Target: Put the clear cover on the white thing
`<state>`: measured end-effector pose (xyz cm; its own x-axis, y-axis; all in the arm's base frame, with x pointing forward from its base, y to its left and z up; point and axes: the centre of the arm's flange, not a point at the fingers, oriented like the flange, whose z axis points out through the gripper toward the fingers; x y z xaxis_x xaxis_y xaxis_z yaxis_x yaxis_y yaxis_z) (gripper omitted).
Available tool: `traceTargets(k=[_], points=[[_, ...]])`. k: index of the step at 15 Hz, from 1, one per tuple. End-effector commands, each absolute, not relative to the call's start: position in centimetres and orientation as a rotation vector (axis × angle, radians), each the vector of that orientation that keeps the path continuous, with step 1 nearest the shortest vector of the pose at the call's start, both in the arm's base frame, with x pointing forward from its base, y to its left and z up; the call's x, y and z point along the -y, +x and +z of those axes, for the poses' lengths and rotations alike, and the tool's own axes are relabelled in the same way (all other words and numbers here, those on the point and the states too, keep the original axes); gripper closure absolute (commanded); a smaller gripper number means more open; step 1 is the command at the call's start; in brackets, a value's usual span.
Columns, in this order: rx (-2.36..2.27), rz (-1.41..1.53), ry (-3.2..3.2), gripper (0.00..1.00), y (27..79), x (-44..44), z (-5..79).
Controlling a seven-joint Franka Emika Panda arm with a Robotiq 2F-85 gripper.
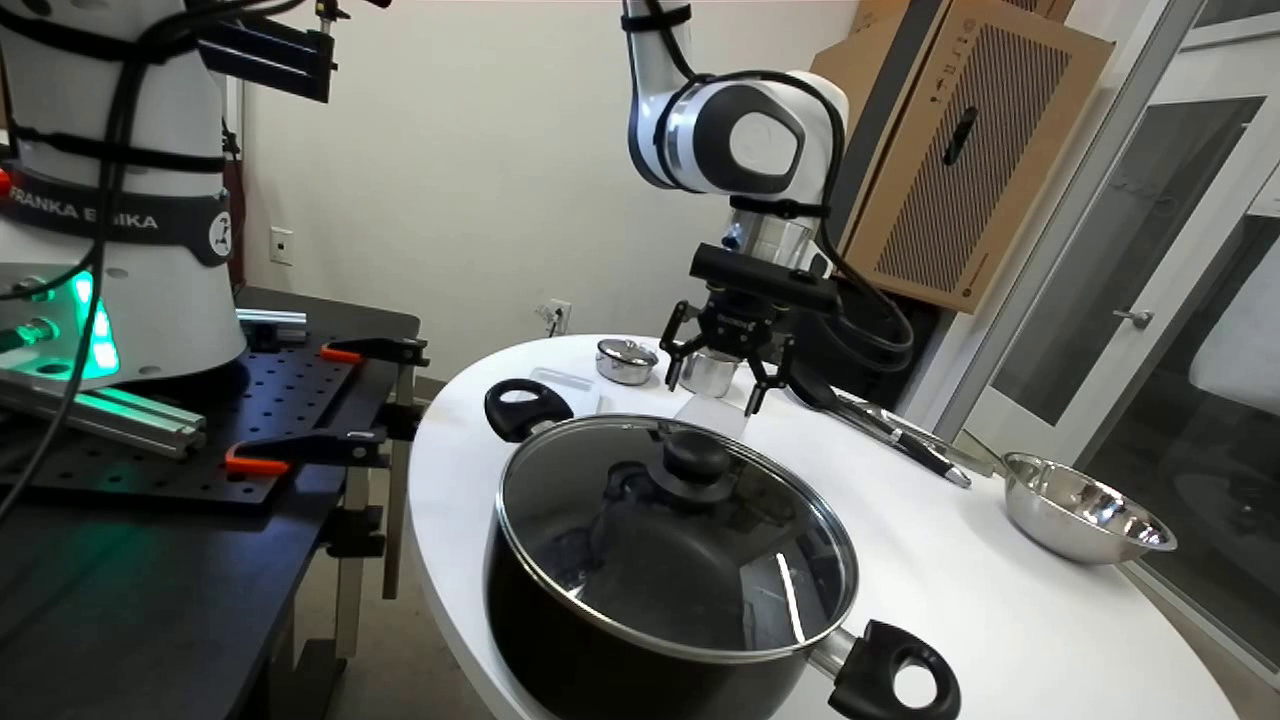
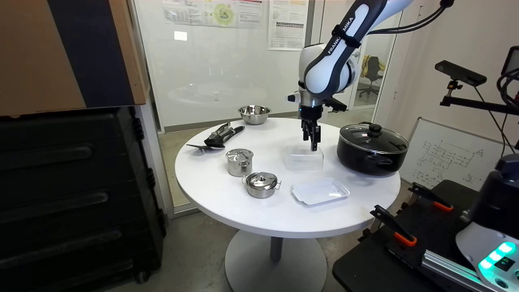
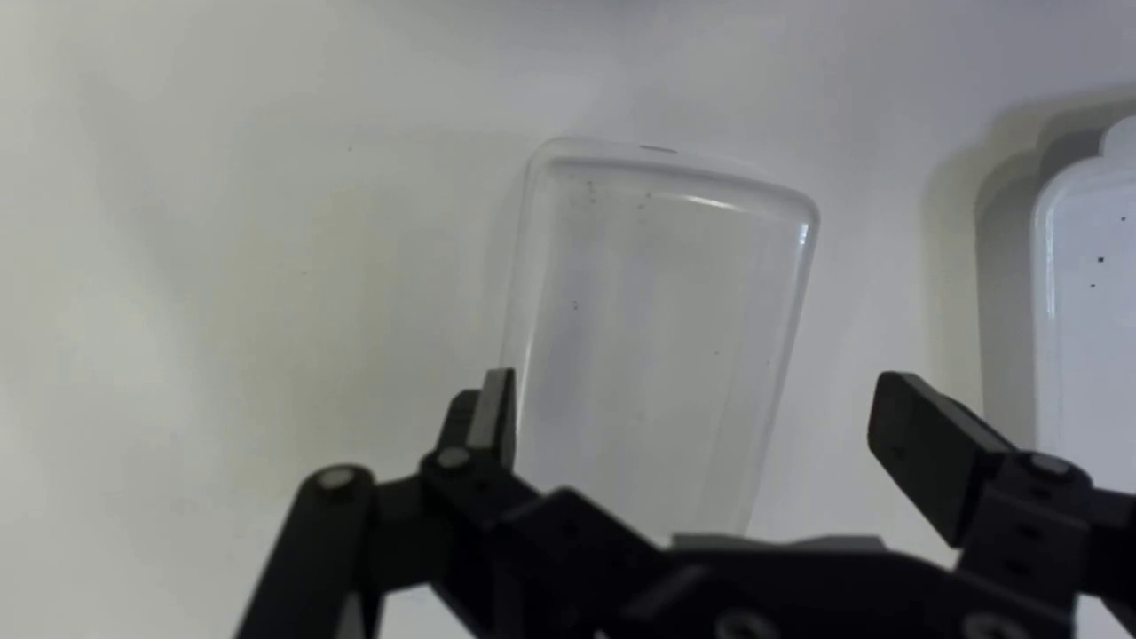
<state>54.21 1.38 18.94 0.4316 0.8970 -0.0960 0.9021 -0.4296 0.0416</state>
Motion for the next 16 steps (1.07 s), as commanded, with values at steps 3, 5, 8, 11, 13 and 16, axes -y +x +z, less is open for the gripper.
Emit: traceTargets(k=[3,5,8,11,13,16], points=[[-1.578,-0.044,2.61,0.0,55.1,-1.7,17.1],[-1.574,-0.025,2.607,0.0,55.3,-1.8,16.9],[-1.571,-0.015,2.605,0.0,55.5,-2.1,16.6],[-1.57,-0.016,2.607,0.0,55.6,-2.3,16.3],[-1.565,-0.016,2.612,0.0,55.6,-2.4,16.2],[-1.555,-0.016,2.618,0.0,55.7,-2.4,15.9]])
